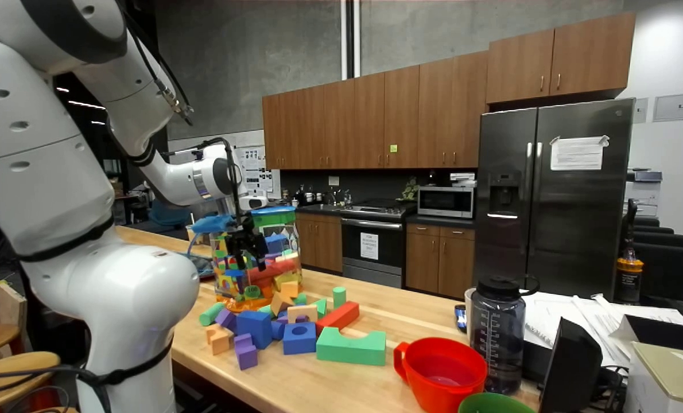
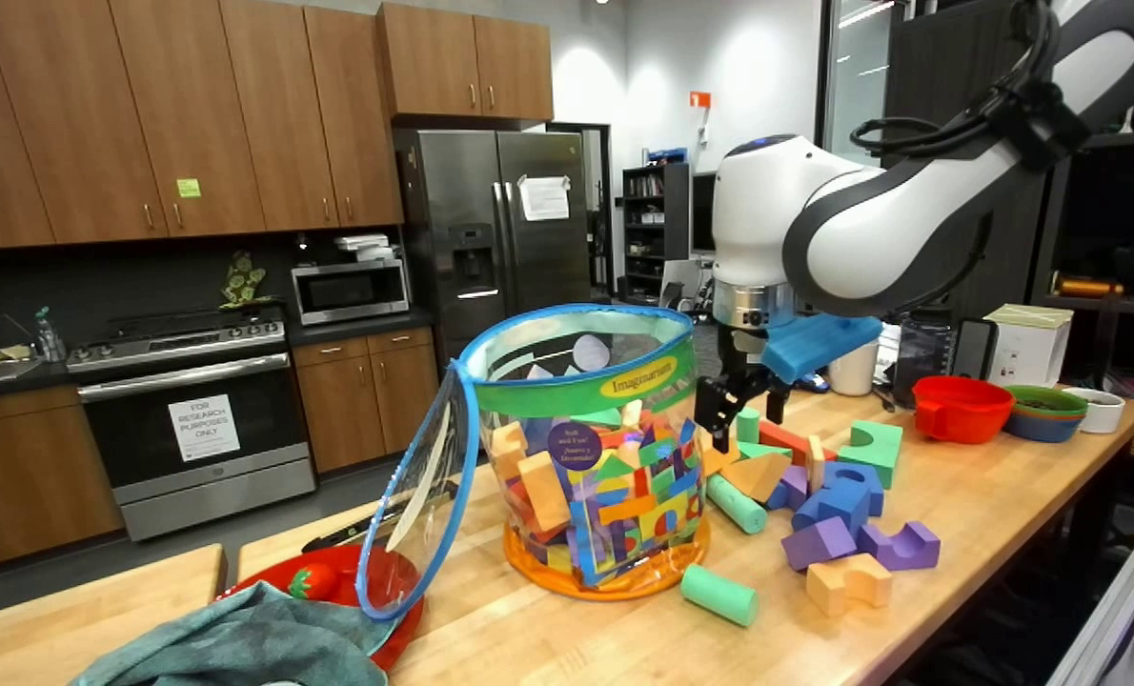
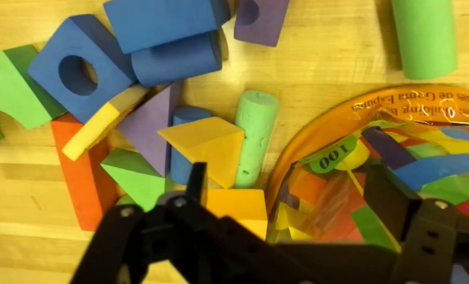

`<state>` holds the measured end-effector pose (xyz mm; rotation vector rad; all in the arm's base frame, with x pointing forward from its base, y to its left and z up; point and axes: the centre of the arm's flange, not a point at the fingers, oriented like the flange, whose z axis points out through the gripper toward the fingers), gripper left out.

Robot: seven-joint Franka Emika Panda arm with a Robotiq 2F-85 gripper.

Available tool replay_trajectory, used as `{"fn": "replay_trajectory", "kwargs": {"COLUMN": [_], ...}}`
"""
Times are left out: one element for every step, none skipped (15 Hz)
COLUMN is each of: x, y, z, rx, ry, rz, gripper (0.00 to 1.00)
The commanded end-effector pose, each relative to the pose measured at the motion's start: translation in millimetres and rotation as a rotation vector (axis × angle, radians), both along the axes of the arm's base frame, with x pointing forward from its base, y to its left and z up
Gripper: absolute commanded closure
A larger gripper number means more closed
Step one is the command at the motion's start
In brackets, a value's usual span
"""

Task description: Pick up one blue rectangular block and put it on the table, pick up one green cylindrical block and put it on the table

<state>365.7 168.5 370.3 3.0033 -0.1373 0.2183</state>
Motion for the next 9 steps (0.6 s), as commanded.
{"fn": "replay_trajectory", "kwargs": {"x": [13,14,17,22,27,12,16,18,19], "y": [0,0,0,-1,-3,0,-2,-3,-4], "z": [0,1,1,4,8,5,7,9,10], "rx": [0.006,0.006,-0.001,-0.009,-0.019,-0.006,-0.011,-0.013,-0.014], "ry": [-0.015,-0.02,-0.037,-0.069,-0.104,-0.056,-0.074,-0.083,-0.087], "rz": [0.011,0.013,0.015,0.02,0.03,0.029,0.034,0.034,0.034], "gripper": [0.0,0.0,0.0,0.0,0.0,0.0,0.0,0.0,0.0]}}
